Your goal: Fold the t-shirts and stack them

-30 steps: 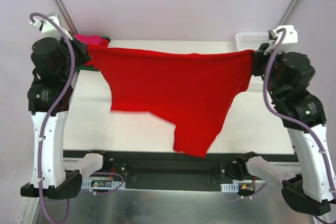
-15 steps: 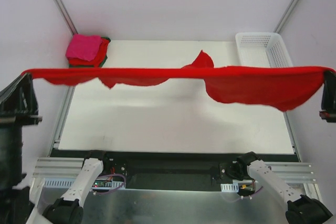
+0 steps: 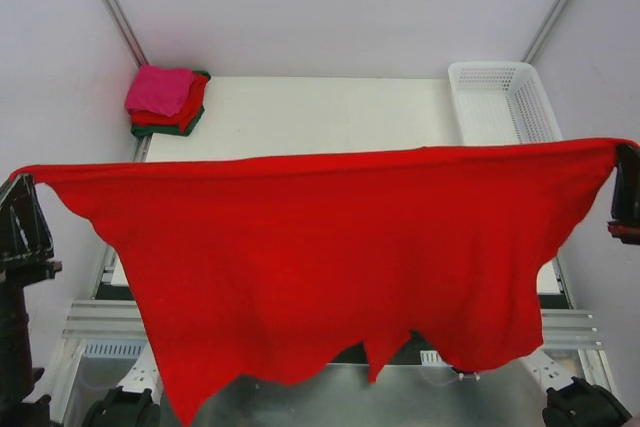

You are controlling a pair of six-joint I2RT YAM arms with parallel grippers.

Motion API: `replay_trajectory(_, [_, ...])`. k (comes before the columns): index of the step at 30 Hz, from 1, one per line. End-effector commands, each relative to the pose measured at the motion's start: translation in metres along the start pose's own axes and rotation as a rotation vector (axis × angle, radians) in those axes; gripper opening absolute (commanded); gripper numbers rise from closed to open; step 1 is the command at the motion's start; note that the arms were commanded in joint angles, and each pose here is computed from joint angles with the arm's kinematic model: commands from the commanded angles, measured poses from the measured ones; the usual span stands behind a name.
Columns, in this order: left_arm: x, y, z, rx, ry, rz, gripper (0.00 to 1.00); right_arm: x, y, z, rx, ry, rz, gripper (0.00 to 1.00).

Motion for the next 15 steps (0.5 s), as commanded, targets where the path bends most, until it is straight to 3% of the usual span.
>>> replay_trajectory(1, [0.073, 0.020, -0.057, 0.096, 0.103, 0.189, 0.00, 0.047, -0.017, -0.031, -0.066, 0.027, -0.203, 0.01])
replay_trajectory(7, [0.133, 0.030, -0.188, 0.126, 0.300, 0.180, 0.00, 0.107, -0.023, -0.155, -0.090, 0.293, -0.261, 0.02])
replay_trajectory(12, [0.147, 0.051, -0.325, 0.143, 0.540, 0.235, 0.00, 0.126, -0.035, -0.250, -0.122, 0.476, -0.333, 0.01])
replay_trajectory(15, [0.146, 0.061, -0.386, 0.138, 0.636, 0.277, 0.00, 0.133, -0.038, -0.279, -0.126, 0.527, -0.353, 0.01])
Point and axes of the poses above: each gripper's point midway between its finger pads, its own x axis out along the fingers, its own y axis along the line the jaws close on, z = x × y, the point moved 7 cm from there along -x, back along the fingers, and after that the axes turned 7 degrees about x, right-handed, at the moved point
